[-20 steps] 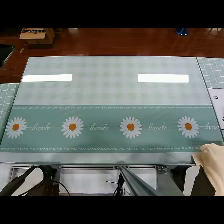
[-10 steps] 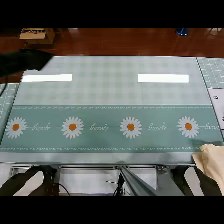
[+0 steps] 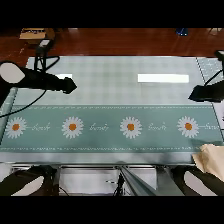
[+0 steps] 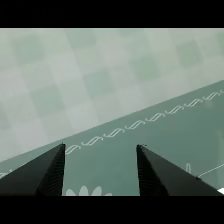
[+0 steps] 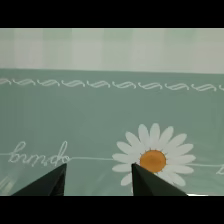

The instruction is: Fold the shirts.

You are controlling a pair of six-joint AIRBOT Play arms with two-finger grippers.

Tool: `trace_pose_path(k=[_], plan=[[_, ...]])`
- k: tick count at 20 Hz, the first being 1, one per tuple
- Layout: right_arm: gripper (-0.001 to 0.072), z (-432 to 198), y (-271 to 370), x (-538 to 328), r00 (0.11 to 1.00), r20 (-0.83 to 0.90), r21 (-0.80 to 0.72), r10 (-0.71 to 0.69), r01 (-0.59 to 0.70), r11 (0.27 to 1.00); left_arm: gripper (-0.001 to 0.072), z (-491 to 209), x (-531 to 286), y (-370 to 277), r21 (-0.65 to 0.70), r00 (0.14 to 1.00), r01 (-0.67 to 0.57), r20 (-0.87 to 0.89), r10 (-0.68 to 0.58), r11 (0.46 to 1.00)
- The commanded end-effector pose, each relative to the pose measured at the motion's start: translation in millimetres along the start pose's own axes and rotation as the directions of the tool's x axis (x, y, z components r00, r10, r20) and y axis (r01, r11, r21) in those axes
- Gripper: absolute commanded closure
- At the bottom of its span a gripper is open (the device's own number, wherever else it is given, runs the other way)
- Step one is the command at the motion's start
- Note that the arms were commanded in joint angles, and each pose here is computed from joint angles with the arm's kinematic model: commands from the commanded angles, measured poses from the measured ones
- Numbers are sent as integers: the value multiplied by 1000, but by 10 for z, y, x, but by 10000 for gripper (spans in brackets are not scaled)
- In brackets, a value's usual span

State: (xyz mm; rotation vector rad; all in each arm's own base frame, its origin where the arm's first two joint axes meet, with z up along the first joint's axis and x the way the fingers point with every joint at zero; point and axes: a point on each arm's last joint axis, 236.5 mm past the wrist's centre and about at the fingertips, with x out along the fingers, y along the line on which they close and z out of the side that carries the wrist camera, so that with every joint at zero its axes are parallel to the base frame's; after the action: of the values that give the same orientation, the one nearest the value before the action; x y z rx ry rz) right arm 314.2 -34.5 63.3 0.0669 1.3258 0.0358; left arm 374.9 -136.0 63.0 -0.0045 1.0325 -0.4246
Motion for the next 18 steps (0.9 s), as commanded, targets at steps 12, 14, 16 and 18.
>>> trace_pose_path(k=[12,14,16,18], plan=[[213,173,164,25,998,59,-26,29,-28,999,39,-214,40,378,-11,977,-193,-98,191,981],[214,173,164,25,998,59,-26,29,-28,999,39,-214,40,378,-11,977,-193,-98,191,981],[213,173,164,25,998,59,-26,29,-28,999,39,-214,41,377,-11,977,-193,-98,191,981],[214,173,164,25,998,59,-26,29,-28,999,39,-214,40,378,-11,977,-193,-98,191,981]])
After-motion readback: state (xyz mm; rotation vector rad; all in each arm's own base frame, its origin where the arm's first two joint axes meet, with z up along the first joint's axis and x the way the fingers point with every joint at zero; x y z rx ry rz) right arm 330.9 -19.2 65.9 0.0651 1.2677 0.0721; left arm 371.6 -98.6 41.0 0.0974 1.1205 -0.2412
